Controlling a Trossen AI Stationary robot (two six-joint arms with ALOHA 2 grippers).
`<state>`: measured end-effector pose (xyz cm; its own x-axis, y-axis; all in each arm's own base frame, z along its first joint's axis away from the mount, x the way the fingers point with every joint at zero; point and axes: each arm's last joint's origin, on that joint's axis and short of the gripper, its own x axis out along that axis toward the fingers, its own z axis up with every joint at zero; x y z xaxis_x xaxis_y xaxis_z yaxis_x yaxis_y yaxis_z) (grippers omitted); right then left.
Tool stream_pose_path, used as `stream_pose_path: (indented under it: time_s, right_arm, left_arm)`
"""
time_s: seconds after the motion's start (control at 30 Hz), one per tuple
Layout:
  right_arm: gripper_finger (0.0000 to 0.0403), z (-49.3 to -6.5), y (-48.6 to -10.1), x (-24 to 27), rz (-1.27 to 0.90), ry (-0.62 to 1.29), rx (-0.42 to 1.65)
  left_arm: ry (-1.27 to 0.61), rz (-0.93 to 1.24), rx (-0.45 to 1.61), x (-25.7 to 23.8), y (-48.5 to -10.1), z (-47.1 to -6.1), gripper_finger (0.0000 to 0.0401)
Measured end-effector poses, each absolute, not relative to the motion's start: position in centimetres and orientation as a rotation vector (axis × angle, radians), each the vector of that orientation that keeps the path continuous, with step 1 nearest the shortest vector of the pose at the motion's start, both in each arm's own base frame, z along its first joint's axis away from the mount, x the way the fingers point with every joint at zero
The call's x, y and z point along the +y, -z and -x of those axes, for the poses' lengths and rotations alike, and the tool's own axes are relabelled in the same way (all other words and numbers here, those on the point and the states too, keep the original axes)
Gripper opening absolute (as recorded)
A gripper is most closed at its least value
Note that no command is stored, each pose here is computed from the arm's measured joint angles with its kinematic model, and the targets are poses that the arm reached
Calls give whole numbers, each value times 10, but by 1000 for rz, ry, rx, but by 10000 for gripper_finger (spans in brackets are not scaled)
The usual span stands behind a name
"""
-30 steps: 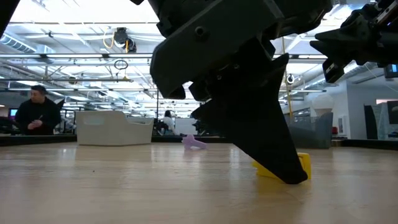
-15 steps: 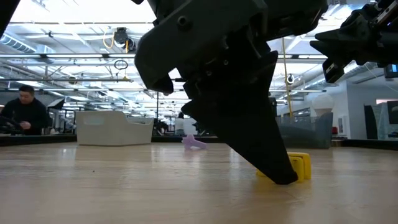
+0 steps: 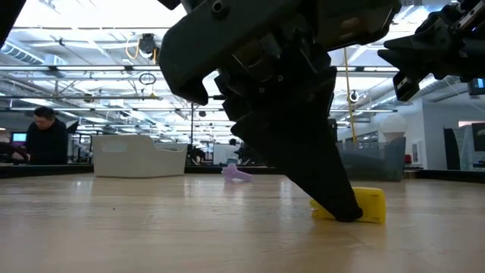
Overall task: Pick and place Stapler, Stapler remover, tape
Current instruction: Put the yellow small stapler into the black bin
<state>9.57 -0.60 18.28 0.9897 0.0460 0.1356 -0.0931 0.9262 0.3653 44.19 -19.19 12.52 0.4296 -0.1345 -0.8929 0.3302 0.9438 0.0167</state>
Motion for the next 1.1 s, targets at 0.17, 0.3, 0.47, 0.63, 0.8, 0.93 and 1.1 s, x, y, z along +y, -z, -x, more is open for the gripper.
stream_pose_path:
  time_s: [0.17,0.3,0.47,0.63,0.8,0.93,1.1]
  right_arm:
    - [63,-96,-183,-6,-380,-71,-126]
    - [63,-96,-183,-6,-380,-71,-125]
    - [63,-96,-183,-6,-380,-72,-129]
    - [63,-96,-183,-6,-376,-73,-132]
    - [63,-96,-184,-6,-376,-76,-133]
    - [63,-96,-184,-6,-376,-76,-133]
    - [63,-96,-183,-6,-376,-76,-132]
  left_arm:
    - [290,-197,1086,-191,-127,-442,57]
    - [283,-192,1085,-186,-132,-443,76]
    - [246,-188,1072,-167,-147,-446,70]
    - [161,-178,1001,-136,-174,-454,58]
    - [87,-140,943,-100,-196,-461,71]
    - [27,-111,902,-70,-212,-464,73]
    - [-32,-75,811,-39,-234,-467,63]
